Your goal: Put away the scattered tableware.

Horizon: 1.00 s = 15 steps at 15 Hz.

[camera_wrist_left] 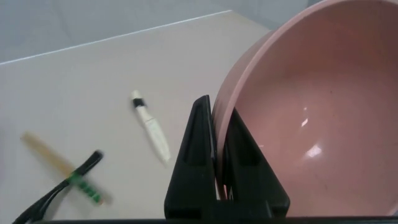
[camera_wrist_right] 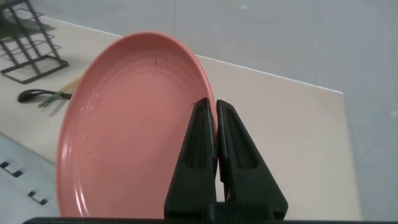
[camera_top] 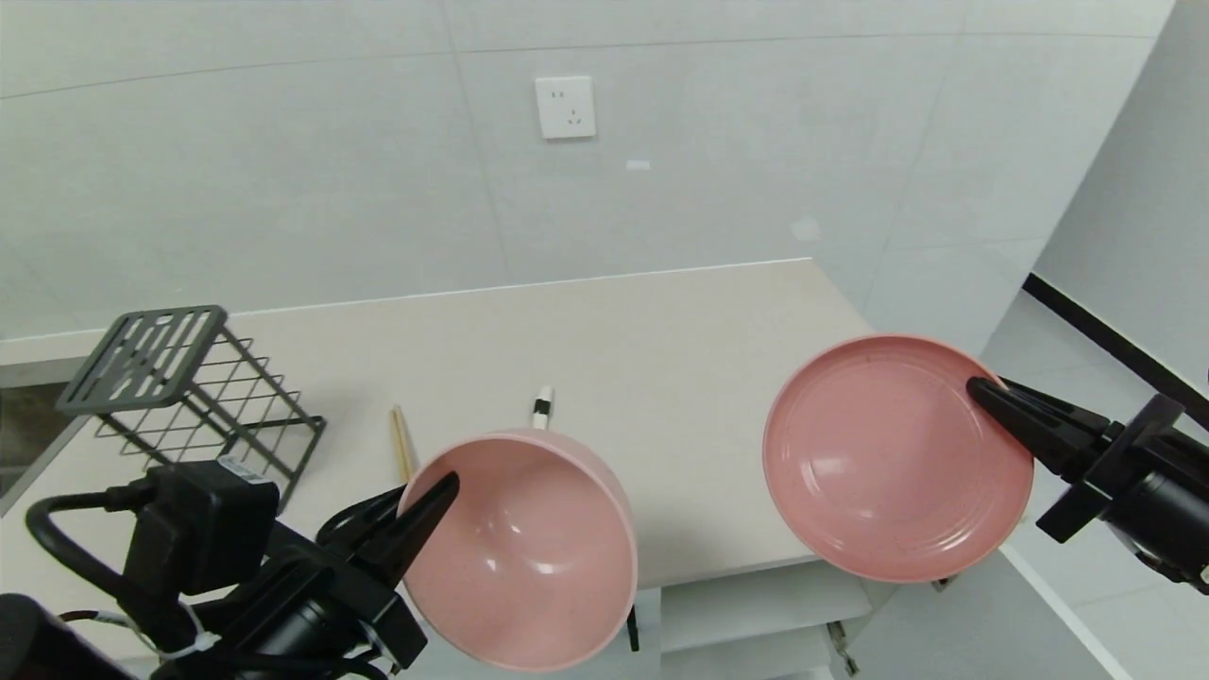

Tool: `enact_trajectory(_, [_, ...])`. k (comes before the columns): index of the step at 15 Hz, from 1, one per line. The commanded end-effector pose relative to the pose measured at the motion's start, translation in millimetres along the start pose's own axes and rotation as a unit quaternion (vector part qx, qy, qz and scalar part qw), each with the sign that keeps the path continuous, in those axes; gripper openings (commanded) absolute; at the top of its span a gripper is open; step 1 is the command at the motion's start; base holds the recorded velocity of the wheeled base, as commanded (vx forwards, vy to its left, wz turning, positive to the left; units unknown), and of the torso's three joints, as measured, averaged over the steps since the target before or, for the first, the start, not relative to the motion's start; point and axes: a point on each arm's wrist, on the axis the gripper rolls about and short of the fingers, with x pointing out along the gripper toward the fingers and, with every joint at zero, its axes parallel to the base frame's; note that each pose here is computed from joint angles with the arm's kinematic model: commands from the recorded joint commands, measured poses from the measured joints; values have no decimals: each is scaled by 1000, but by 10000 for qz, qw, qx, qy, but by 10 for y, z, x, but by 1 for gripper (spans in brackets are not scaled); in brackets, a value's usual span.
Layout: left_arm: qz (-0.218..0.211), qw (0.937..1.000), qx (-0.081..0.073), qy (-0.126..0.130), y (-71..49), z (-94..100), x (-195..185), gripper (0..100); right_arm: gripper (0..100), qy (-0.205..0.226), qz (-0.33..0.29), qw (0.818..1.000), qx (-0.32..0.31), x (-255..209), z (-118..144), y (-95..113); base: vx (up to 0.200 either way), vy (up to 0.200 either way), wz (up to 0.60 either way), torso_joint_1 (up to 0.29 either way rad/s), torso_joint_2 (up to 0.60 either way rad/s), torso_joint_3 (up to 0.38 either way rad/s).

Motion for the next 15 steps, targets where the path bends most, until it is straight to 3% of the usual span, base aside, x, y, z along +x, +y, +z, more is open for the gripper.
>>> enact_trajectory(1, [-4, 10000, 4, 21, -3, -9, 7, 0, 0, 19, 6, 10000, -3, 4, -9, 0, 0, 0, 0, 0, 0, 0])
enact_trajectory(8, [-11, 10000, -10, -91, 4, 32, -21, 0, 0, 5, 87, 10000, 7, 3, -3, 33, -171, 0, 0, 1, 1, -1])
enact_trajectory(15, [-11, 9999, -18, -120, 6, 43, -29, 0, 0, -17, 85, 10000, 1, 10, 5, 30, 0, 0, 0, -2, 0, 11])
